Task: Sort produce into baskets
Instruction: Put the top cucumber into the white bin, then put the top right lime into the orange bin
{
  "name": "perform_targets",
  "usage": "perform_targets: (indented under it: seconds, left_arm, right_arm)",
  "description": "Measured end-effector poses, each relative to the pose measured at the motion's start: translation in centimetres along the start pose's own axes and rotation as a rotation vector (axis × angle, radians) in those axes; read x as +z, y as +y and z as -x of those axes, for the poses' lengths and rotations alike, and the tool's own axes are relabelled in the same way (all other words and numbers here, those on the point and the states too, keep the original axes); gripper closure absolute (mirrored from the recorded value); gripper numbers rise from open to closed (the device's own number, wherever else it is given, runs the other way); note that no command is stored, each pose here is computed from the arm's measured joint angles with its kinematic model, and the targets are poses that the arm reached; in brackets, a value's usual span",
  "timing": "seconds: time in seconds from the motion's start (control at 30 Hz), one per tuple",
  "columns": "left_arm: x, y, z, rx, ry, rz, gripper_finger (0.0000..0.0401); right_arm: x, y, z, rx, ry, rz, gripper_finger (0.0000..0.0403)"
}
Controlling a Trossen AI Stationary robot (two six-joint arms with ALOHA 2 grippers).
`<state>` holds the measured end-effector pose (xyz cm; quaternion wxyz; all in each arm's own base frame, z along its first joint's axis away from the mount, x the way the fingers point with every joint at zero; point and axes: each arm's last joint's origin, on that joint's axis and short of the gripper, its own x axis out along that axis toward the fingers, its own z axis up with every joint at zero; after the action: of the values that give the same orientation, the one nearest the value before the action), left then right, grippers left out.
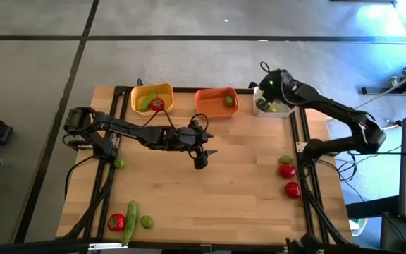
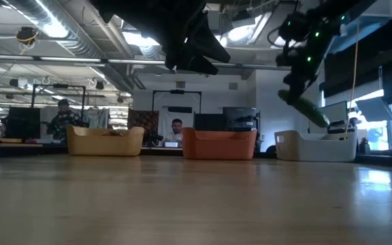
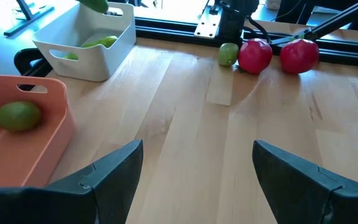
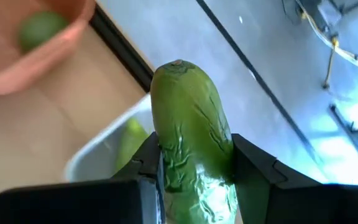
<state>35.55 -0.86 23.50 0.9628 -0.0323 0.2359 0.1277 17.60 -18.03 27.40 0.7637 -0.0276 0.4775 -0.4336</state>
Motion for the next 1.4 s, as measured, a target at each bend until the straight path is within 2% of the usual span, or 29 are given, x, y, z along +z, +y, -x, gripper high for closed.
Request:
perform_targets:
  seconds: [0.3, 0.57, 0.8, 0.97, 1.1, 1.23, 1.4]
  left_arm:
    - [0.0, 0.0, 0.0, 0.0, -0.001, -0.009, 0.0102]
    - [0.0, 0.0, 0.0, 0.0, -0.001, -0.009, 0.0102]
    - [0.0, 0.0, 0.0, -0.001, -0.001, -0.008, 0.0102]
    - [0.0, 0.0, 0.0, -0.001, -0.002, -0.008, 0.0102]
    - [0.0, 0.0, 0.0, -0.001, -0.002, -0.008, 0.0102]
    - [0.0, 0.0, 0.0, 0.0, -0.002, -0.008, 0.0102]
    - [0.1, 0.0, 0.0, -0.001, -0.006, -0.007, 0.0102]
  right_arm:
    - [-0.9, -1.2, -4.5, 0.018, 0.136, -0.077, 0.029]
    - [-1.5, -0.9, -6.8, 0.028, 0.223, -0.072, 0.0289]
    - [-1.8, -0.4, -8.0, 0.015, 0.272, -0.076, 0.024]
    - [-2.1, -0.3, -8.2, -0.003, 0.307, -0.062, 0.0183]
    - [-2.1, -0.3, -8.1, -0.002, 0.313, -0.059, 0.0152]
    - [-2.2, -0.3, -7.6, 0.004, 0.321, -0.047, 0.0145]
    - [-1.6, 0.3, -4.5, 0.021, 0.254, -0.012, 0.0152]
